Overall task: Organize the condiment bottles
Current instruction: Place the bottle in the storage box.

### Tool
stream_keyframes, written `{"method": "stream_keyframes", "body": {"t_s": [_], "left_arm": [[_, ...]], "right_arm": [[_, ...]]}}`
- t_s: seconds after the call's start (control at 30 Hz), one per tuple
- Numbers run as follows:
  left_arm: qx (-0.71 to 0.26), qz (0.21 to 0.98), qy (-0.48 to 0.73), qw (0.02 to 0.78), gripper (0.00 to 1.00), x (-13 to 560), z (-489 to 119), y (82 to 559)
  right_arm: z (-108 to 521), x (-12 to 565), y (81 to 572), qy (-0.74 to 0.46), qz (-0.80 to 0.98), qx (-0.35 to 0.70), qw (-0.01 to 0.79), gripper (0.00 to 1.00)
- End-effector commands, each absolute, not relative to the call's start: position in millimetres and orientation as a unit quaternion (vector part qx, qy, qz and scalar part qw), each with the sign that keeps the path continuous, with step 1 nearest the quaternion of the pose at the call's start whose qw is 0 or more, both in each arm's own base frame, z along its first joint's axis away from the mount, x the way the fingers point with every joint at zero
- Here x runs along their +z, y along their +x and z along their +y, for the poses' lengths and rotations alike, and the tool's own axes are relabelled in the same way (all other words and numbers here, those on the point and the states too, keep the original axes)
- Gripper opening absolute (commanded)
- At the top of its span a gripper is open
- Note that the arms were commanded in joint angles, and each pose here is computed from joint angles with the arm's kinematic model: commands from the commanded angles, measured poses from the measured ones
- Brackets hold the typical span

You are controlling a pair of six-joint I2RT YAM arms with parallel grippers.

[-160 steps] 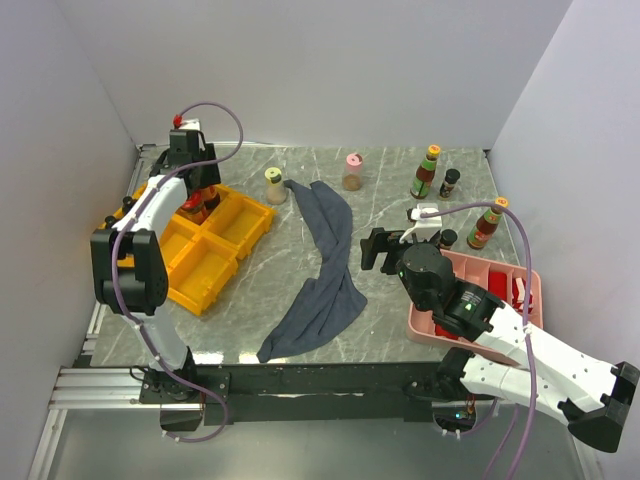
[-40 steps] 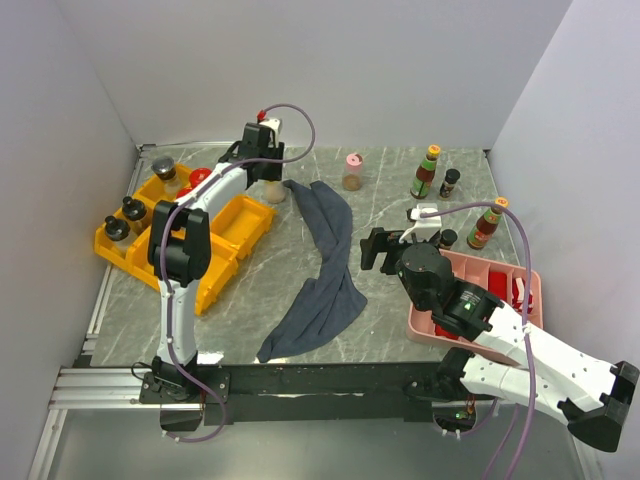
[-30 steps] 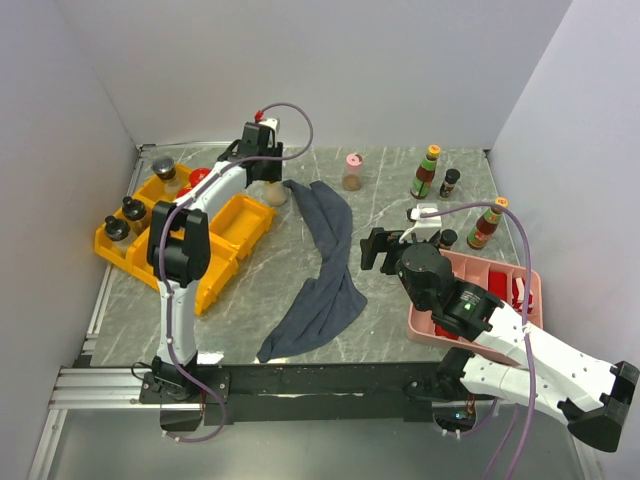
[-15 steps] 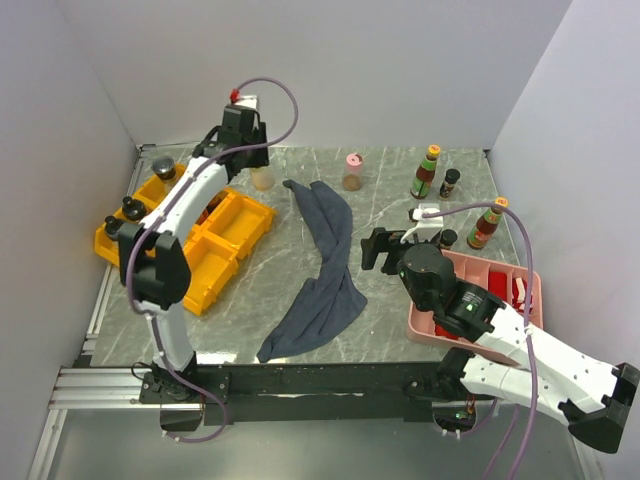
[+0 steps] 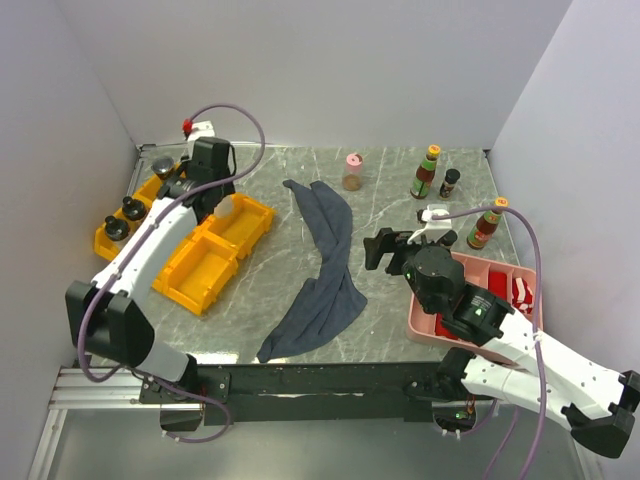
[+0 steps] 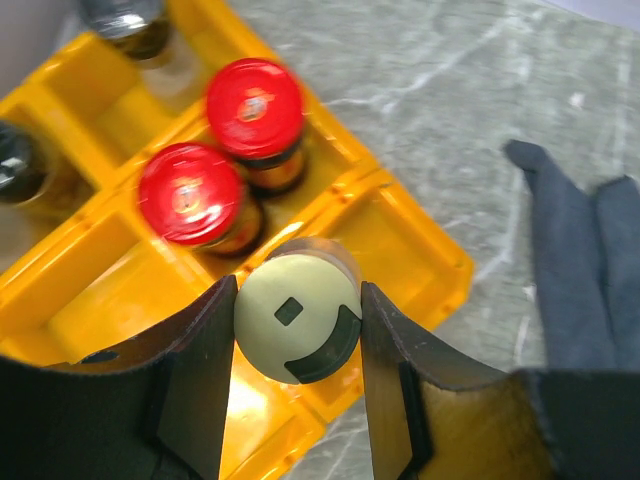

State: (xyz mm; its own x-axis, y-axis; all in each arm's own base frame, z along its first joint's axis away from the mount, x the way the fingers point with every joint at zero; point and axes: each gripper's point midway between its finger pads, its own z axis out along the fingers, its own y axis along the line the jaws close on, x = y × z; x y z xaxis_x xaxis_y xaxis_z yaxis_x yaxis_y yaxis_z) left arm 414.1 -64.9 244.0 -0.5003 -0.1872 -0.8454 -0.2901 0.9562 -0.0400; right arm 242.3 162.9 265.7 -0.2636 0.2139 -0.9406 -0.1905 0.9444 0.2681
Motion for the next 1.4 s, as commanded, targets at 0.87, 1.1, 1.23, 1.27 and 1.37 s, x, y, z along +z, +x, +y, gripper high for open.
{"method": "stream_keyframes", "body": {"t_s": [0.87,1.1,1.23,1.27,1.37], "left_arm": [[0.137,0.817,-0.317,0.462,0.01,209.3,62.0,392.2],[0.156,0.81,-0.34,0.452,0.01,188.2,68.5,387.9],[0.163,0.806,-0.348,0.45,0.01,181.8,72.4,385.7],[0.164,0.806,-0.353,0.446,0.01,178.4,73.4,384.3],[0.176,0.801,-0.365,0.441,0.01,181.1,78.0,377.1]], "right_arm": [[157.4,284.0,234.3,0.021,0.758,0.201,0.621,1.0],[154.3,285.1,233.2,0.023,0.755,0.2,0.624,1.0],[153.9,286.5,232.9,0.024,0.754,0.201,0.625,1.0],[153.8,286.9,232.8,0.024,0.754,0.201,0.625,1.0],[152.9,285.9,233.0,0.024,0.755,0.198,0.625,1.0]]}}
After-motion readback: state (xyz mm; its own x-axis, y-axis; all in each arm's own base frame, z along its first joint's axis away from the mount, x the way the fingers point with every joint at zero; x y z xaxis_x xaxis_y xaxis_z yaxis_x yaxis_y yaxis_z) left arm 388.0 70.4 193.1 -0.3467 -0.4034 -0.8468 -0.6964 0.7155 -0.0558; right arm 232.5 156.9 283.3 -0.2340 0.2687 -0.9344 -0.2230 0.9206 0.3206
